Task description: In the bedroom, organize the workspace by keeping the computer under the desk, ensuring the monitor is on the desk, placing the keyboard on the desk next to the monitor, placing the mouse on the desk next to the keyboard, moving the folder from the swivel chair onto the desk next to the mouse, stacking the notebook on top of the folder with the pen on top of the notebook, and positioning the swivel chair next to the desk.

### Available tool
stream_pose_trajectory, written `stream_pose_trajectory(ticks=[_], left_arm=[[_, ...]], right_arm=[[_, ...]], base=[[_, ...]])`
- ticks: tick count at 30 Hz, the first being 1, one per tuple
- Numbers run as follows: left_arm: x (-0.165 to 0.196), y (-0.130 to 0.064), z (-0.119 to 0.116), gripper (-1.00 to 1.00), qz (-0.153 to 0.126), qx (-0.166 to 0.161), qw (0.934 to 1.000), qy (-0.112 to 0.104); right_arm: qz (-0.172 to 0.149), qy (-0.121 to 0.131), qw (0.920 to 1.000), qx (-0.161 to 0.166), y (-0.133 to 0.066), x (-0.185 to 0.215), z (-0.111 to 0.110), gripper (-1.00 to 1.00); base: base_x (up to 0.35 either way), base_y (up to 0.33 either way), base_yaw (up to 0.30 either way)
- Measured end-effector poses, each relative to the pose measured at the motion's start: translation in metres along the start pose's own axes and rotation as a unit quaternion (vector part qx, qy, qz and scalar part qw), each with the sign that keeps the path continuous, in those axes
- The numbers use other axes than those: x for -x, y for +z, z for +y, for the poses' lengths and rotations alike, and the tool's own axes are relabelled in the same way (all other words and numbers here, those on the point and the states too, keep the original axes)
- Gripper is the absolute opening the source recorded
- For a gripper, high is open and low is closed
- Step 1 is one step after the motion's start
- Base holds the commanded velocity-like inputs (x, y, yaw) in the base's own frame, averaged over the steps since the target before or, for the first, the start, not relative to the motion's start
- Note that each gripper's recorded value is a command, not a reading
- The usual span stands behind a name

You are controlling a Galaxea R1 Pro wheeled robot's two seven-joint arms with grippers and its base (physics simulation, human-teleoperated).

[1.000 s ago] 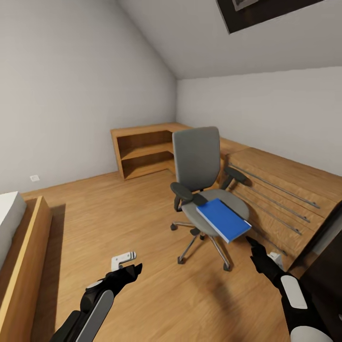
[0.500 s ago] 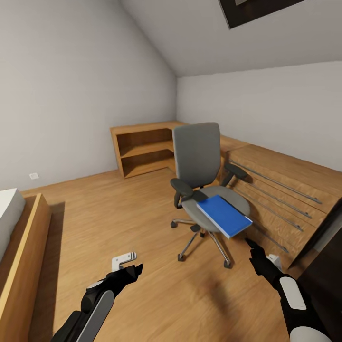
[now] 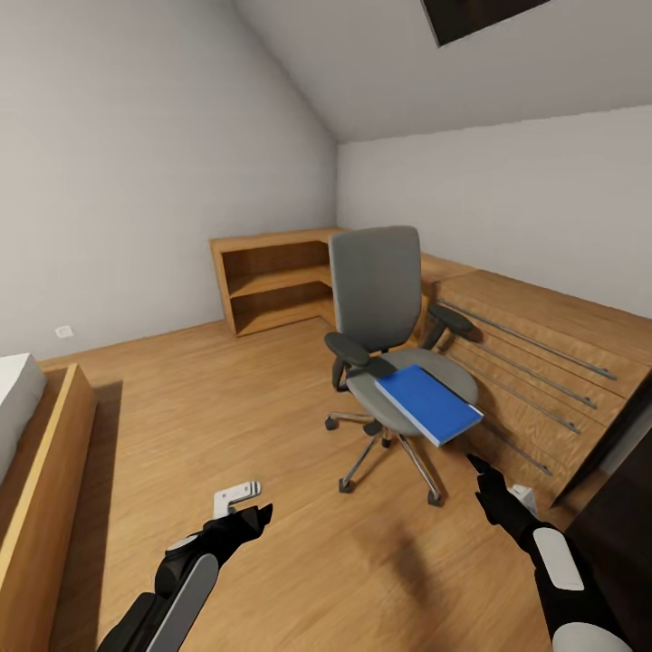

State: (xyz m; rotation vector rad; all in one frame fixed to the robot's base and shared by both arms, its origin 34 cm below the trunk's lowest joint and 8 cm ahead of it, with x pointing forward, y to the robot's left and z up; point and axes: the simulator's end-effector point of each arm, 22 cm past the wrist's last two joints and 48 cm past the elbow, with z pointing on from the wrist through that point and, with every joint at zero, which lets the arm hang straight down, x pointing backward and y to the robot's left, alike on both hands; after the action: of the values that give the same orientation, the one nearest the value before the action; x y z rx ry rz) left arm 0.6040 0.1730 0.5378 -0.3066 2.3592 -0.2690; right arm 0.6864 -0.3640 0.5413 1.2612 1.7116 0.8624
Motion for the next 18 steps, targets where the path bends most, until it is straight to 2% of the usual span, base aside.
stream_pose_trajectory(ticks=[7,18], left_arm=[[-0.003,0.001,0.001,1.0,0.004,0.0,1.0,0.002],[-0.019,0.006,0.0,1.0,0.019,0.002,0.9997,0.014]], right_arm=[[0.0,0.0,1.0,0.0,0.0,0.0,0.0,1.0],[0.0,-0.001,1.0,0.0,0.0,0.0,0.0,1.0]], base=[[0.011,0.0,0.0],[0.104,0.0,0.0]])
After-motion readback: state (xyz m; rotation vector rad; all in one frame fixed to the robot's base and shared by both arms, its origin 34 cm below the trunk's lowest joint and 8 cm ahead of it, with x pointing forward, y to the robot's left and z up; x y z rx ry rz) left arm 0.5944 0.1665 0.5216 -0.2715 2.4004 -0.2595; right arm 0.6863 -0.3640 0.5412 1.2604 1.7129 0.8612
